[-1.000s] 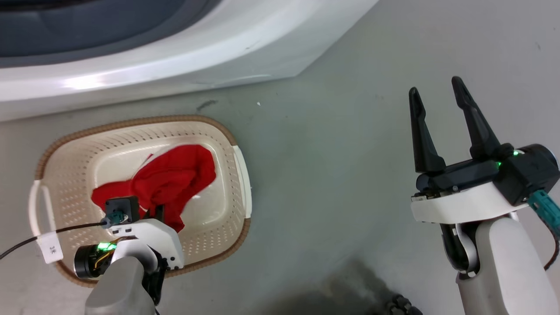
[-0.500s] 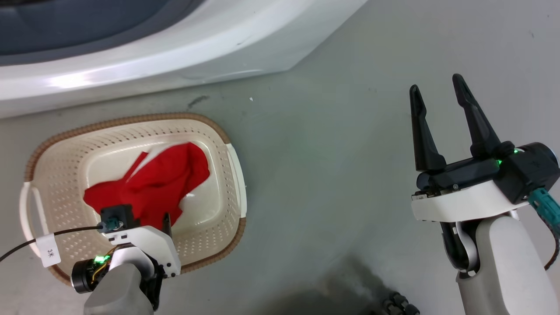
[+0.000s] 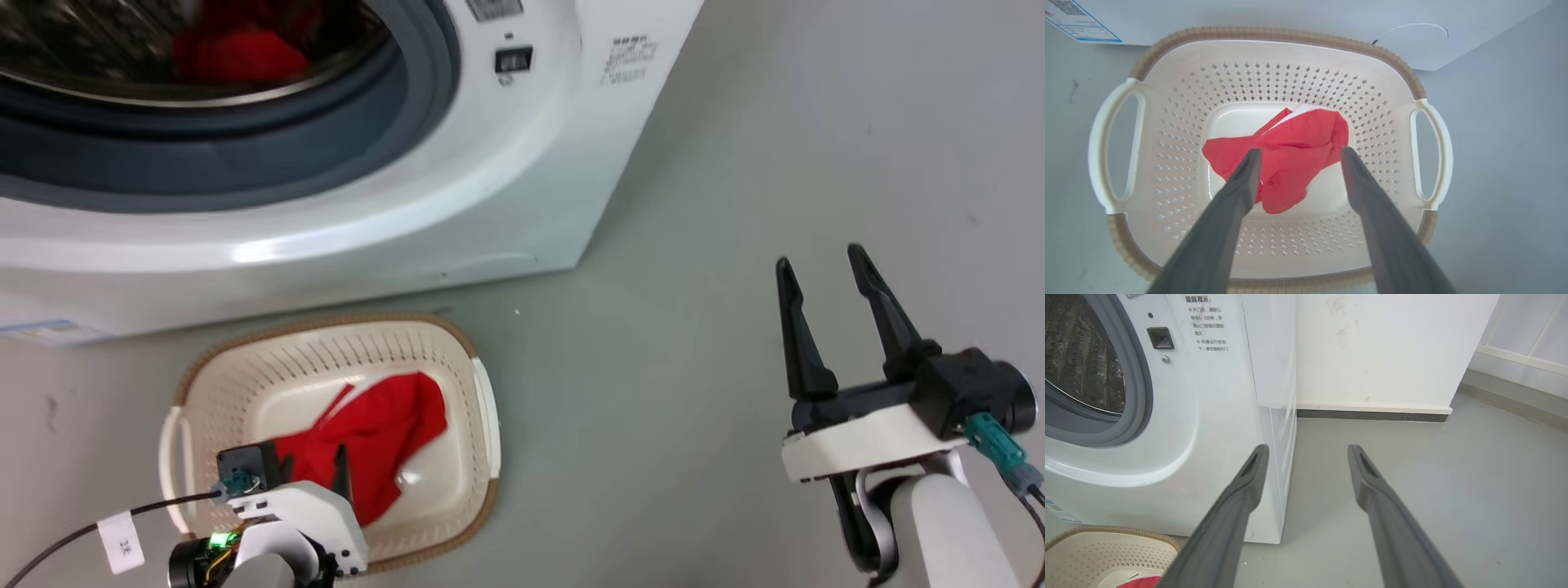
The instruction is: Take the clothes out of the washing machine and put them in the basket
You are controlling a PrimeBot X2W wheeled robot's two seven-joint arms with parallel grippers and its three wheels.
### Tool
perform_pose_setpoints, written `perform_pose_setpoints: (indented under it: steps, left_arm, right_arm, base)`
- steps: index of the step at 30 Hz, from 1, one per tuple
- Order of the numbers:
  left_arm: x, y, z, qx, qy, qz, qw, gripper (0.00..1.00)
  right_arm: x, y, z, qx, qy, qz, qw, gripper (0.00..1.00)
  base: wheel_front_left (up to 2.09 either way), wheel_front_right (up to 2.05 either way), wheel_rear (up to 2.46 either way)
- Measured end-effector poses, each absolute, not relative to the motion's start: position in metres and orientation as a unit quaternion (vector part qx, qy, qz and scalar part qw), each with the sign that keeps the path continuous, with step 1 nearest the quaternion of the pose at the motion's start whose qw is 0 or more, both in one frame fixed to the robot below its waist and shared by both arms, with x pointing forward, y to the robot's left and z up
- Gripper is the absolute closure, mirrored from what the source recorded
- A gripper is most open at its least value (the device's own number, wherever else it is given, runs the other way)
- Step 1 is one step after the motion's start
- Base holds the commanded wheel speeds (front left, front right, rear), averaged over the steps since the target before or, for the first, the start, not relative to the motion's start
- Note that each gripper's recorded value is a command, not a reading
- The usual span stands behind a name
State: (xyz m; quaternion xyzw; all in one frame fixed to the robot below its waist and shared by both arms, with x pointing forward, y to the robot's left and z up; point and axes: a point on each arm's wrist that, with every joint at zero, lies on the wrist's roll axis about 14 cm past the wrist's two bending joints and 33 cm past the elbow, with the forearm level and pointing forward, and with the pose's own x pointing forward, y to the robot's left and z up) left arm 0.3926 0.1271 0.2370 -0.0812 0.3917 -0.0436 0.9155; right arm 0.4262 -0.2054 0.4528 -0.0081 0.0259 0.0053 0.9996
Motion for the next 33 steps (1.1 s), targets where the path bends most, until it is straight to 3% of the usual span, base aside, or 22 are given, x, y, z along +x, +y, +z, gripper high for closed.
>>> perform_pose_setpoints:
  steps: [15,26,33]
  left_arm:
    - [0.414,0.16,0.385,-0.076,0.15,-0.003,0.986,0.0]
    - [0.446,0.162,0.476,-0.052,0.003,-0.016,0.999,0.0]
    - [0.497,0.149,0.499,-0.015,-0.019,-0.06,0.998,0.0]
  right_arm:
    - [0.402,-0.185,0.509,-0.002,-0.042,0.031,0.999,0.0]
    - [0.396,-0.176,0.516,0.001,-0.047,0.043,0.998,0.0]
    - [0.396,-0.183,0.511,0.005,-0.039,0.033,0.999,0.0]
  base:
    - [0.0,0.0,0.0]
    - [0.0,0.0,0.0]
    - [0.0,0.0,0.0]
